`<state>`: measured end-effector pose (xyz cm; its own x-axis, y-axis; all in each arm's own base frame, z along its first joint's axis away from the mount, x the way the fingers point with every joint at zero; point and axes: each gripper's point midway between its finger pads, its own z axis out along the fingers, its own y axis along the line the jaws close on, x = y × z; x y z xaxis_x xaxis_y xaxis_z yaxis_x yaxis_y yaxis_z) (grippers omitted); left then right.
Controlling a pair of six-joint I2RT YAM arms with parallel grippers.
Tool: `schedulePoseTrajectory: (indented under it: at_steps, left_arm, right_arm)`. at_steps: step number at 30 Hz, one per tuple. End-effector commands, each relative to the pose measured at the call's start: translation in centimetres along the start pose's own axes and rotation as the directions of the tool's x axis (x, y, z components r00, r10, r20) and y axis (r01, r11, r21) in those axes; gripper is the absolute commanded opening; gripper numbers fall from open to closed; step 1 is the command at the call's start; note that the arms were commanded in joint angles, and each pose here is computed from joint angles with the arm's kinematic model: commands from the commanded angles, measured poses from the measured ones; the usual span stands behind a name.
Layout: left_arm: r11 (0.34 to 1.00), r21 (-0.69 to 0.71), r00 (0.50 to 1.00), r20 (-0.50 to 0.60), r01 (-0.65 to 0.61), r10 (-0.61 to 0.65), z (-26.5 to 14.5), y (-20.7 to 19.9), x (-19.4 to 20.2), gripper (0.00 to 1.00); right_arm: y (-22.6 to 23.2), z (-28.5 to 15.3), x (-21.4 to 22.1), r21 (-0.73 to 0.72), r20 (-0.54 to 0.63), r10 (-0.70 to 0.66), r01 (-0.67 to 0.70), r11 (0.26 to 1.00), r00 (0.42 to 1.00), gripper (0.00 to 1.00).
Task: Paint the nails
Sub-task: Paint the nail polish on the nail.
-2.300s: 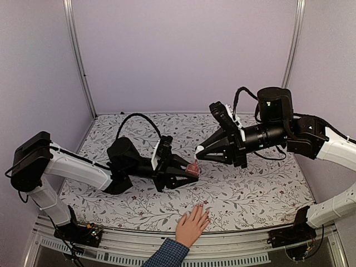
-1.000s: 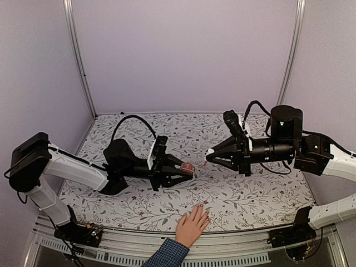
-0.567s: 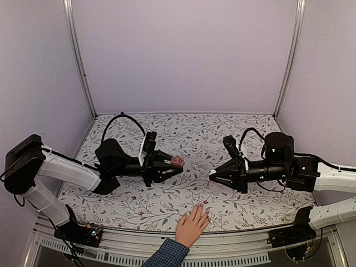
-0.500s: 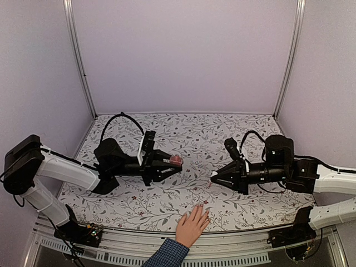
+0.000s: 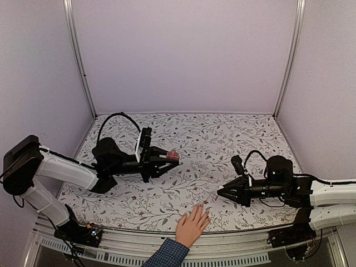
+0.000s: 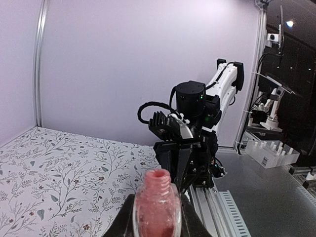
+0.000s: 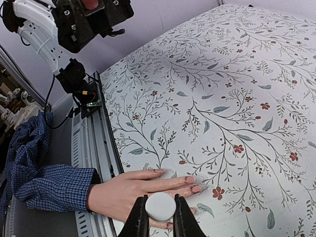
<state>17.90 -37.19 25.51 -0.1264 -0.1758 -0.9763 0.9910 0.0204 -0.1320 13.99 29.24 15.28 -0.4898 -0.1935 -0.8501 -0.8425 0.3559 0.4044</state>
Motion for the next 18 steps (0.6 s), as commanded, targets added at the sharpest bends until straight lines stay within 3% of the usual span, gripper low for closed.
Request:
schedulePoseTrajectory:
  at_steps: [1,9,18]
  left_arm:
    - [0.999,-0.05,1.0,0.013,0.006,-0.005,-0.8,1.3,-0.5,0.0]
    - [0.996,-0.084,1.0,0.007,0.029,-0.029,-1.3,2.4,0.0,0.0]
    - [0.994,-0.098,0.999,-0.003,0.044,-0.045,-1.3,3.3,0.5,0.0]
  right_arm:
    - [0.0,0.0,-0.1,-0.027,0.058,0.016,-0.015,1.0,0.998,0.0]
    - [-1.1,-0.3,1.4,-0.012,0.117,0.07,-0.069,0.998,0.991,0.0]
    - [-1.3,-0.2,3.3,-0.032,0.098,0.113,-0.11,0.993,0.989,0.0]
